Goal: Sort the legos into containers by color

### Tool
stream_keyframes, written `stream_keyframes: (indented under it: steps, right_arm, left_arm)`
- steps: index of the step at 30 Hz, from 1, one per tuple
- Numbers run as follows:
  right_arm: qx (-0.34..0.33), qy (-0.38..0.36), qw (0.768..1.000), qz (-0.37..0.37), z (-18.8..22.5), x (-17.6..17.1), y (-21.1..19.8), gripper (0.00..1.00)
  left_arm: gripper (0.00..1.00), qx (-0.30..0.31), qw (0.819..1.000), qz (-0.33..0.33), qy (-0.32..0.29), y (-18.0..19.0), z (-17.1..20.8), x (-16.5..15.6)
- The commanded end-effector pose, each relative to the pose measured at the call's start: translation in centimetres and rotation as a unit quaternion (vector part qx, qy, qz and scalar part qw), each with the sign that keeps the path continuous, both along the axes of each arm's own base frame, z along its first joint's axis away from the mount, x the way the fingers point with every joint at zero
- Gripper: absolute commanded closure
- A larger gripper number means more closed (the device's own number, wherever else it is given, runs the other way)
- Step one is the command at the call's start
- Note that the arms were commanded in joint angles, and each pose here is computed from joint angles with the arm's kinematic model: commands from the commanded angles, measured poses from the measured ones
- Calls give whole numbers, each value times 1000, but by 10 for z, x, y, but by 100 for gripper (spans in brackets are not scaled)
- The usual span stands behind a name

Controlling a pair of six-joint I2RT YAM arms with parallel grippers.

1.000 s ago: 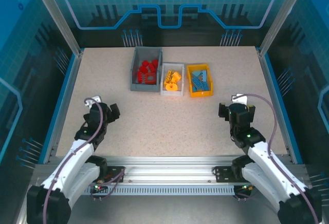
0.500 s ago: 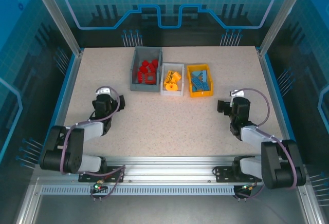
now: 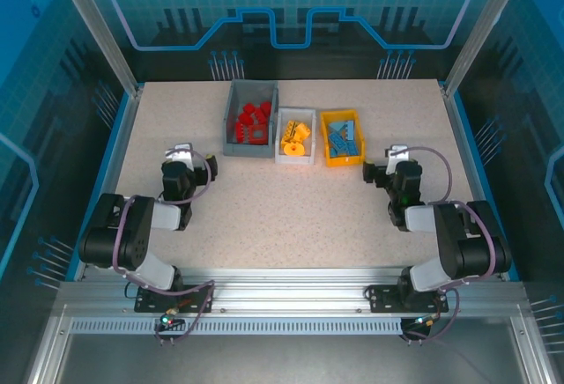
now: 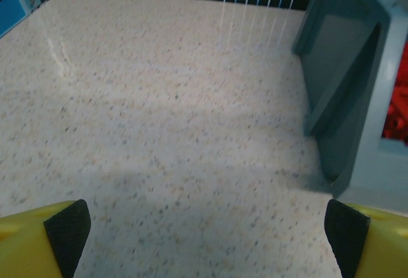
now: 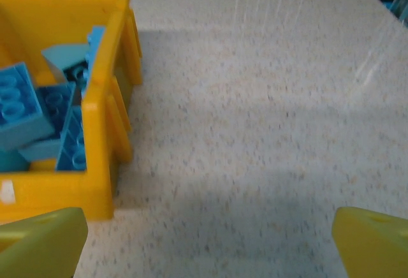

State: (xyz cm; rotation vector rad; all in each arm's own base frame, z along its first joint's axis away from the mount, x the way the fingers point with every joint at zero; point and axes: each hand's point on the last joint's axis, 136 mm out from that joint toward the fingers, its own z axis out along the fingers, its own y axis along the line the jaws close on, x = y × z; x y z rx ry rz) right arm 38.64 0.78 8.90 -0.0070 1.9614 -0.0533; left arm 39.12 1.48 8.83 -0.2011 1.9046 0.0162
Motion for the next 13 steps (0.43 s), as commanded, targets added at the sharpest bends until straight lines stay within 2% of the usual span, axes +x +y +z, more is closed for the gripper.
stream_keyframes:
  steps: [1,13]
  right_arm:
    - [-12,-6,1000,8,7,9,4,0]
    - [-13,-6,1000,6,7,9,3,0]
  left_arm:
    - [1,2,1000,-14,-8,-3,6,4]
    - [1,2,1000,-14,-9,-2,7,4]
